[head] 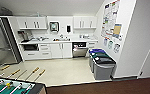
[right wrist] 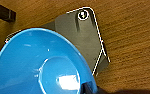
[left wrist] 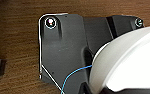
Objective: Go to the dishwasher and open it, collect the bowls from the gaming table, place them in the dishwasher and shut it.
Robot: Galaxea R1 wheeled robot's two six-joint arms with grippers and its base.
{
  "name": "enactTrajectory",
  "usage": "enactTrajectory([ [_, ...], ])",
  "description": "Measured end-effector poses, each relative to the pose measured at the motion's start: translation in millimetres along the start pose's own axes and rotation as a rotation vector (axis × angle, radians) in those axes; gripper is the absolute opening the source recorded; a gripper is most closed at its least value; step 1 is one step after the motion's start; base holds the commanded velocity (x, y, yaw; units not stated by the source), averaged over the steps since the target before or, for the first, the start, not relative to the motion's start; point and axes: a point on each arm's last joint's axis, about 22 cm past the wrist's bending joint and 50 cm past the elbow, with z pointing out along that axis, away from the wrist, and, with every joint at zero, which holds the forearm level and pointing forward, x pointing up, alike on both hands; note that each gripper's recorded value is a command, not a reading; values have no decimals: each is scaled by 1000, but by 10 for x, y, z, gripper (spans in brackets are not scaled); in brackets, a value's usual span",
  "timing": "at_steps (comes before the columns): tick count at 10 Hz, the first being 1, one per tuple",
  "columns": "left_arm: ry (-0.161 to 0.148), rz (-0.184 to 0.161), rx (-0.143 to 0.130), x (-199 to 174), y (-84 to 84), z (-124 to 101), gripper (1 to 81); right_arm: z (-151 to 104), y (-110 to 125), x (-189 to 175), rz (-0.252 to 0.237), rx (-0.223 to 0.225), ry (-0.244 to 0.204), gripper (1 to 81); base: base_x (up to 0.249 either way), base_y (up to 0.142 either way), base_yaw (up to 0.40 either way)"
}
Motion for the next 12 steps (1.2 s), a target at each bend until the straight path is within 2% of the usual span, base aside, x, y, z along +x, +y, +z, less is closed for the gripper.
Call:
enactTrajectory([
  [6,-1,-4,0,-10,5,1,10,17,-31,58,0,4,6,10,234,0,0],
  [9,6,-12,-1,-3,-12,-7,10,105,-237,211,-8,31,-3,10,234,0,0],
  [12,11,-16,-1,4,-19,-11,10,85,-133,194,-11,13,-15,10,234,0,0],
])
